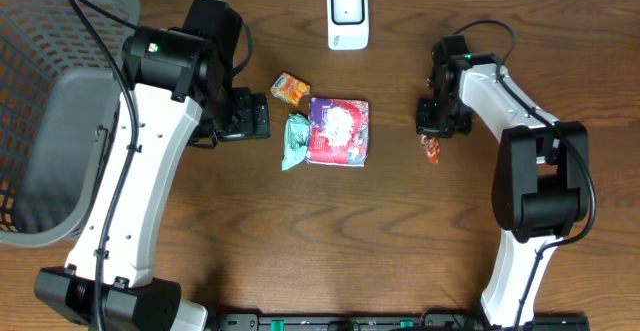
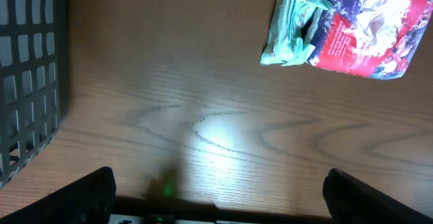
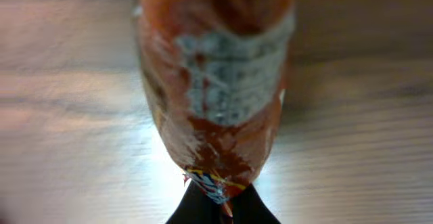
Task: Scan the item barcode
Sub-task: 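Regrasp the red snack bar with the right gripper and lift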
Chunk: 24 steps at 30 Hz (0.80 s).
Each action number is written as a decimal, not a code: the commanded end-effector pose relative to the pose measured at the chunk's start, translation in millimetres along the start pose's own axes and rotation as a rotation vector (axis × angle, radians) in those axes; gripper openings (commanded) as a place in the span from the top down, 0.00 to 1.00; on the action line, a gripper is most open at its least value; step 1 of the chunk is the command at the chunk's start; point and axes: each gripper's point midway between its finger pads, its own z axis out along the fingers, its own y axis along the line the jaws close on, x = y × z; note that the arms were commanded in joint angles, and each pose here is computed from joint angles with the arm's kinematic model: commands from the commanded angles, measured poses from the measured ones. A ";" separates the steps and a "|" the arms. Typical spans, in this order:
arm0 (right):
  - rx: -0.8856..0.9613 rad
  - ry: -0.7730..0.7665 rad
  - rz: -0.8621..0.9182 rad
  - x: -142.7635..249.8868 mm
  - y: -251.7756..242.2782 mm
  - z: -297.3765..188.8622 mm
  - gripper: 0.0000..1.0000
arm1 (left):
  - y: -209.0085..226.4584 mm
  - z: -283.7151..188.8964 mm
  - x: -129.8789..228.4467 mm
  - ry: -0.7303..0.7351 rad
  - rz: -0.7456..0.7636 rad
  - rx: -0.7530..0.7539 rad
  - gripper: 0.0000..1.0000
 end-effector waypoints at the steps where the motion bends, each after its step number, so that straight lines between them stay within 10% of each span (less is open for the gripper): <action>1: -0.267 0.067 -0.042 3.3 37.5 -8.0 0.99 | 0.5 0.4 -1.5 0.000 0.000 -0.007 0.02; 9: -0.869 0.022 -0.117 -14.6 79.6 -91.1 0.99 | 0.5 0.4 -1.5 0.000 0.000 -0.007 0.02; 20: -0.981 0.079 -0.080 24.9 74.3 -32.2 0.99 | 0.5 0.4 -1.5 0.000 0.000 -0.007 0.02; 24: -0.690 0.115 0.090 24.9 25.5 10.4 0.91 | 0.4 0.4 -1.5 0.000 0.000 -0.006 0.02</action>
